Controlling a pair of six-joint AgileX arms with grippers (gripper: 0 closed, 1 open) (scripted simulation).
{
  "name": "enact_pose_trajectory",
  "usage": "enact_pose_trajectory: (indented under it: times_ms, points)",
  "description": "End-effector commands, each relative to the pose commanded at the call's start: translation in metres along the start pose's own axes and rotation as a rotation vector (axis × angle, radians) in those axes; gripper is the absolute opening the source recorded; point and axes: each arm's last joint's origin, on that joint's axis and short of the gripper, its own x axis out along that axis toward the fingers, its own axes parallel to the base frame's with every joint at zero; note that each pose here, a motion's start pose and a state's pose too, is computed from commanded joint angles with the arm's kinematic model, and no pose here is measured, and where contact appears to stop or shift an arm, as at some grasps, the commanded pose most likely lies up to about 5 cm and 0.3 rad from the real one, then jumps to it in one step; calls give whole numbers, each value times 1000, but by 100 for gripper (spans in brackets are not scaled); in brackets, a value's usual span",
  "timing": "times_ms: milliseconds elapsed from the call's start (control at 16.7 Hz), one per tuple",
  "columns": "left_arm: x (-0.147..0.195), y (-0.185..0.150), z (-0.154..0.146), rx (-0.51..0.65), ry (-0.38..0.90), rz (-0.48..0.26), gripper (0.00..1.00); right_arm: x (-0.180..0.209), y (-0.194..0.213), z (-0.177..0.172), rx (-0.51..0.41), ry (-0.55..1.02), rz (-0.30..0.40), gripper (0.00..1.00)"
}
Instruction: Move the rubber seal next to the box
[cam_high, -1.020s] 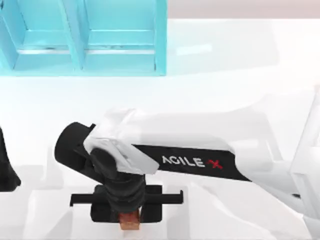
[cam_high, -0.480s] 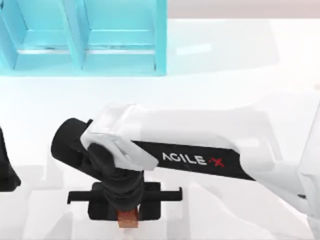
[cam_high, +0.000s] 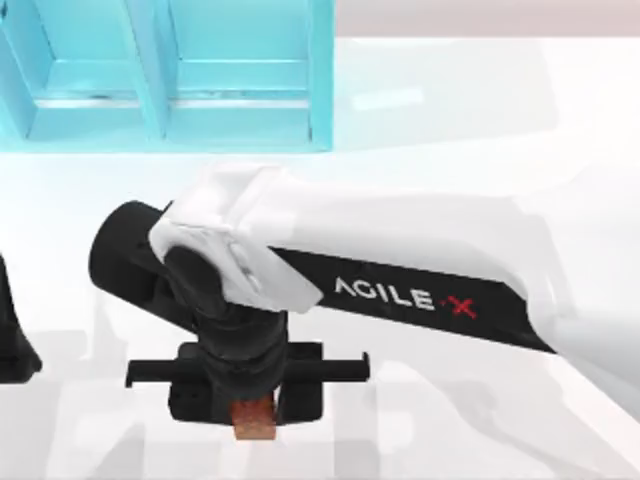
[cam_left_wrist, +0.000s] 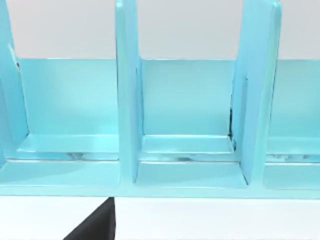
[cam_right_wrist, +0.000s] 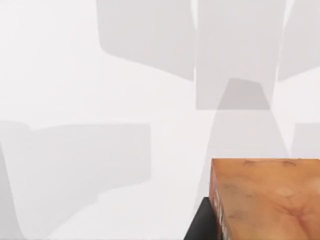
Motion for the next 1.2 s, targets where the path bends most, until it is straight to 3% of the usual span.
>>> enact_pose_trajectory:
  times_ms: [180, 360, 720, 1200]
  points:
    - [0, 0, 0, 0, 0, 0, 100, 1, -3, 2, -1, 4, -6, 0]
    - [0, 0, 0, 0, 0, 0, 100, -11, -33, 25, -1, 10, -14, 0]
    - [0, 0, 0, 0, 0, 0, 100, -51, -146, 92, 1, -4, 1, 0]
    - [0, 0, 0, 0, 0, 0, 100, -86, -301, 106, -2, -20, 3, 0]
